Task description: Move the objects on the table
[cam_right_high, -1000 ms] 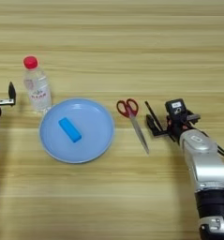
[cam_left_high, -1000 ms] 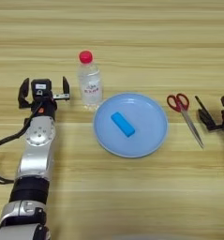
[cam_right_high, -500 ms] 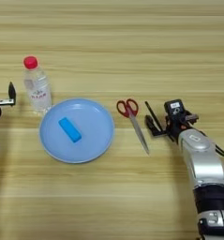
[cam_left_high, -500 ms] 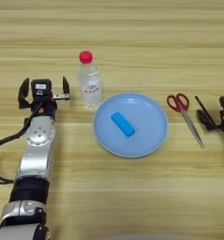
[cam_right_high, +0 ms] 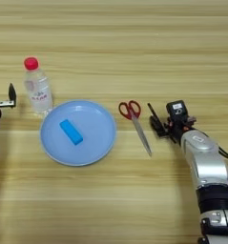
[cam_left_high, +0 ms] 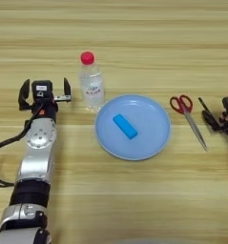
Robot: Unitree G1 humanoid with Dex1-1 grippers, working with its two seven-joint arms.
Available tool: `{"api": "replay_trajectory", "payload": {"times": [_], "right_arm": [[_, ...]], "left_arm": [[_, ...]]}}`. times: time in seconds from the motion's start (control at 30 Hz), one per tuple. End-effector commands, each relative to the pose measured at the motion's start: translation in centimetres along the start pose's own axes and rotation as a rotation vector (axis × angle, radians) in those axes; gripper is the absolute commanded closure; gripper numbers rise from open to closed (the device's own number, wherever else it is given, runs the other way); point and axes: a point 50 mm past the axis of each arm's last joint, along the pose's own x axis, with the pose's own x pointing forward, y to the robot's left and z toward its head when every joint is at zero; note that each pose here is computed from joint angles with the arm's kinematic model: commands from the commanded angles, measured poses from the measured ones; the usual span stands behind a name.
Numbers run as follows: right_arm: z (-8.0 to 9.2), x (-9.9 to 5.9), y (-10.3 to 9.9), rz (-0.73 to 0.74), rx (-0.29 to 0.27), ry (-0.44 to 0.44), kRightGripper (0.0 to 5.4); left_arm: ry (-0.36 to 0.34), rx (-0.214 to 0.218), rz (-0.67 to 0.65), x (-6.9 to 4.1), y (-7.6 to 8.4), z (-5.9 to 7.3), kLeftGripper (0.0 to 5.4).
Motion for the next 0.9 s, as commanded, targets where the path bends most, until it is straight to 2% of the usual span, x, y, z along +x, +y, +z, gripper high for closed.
{"api": "replay_trajectory", "payload": {"times": [0.03,0.9], "right_arm": [[-1.18,-0.15,0.09,0.004,0.013,0.059,1.83],[-0.97,-0.21,0.49,0.025,0.011,0.052,4.77]], "left_arm": [[0.008,0.012,-0.003,0.09,-0.03,0.00,0.00],[0.009,0.011,-0.002,0.12,-0.05,0.00,0.00]]}}
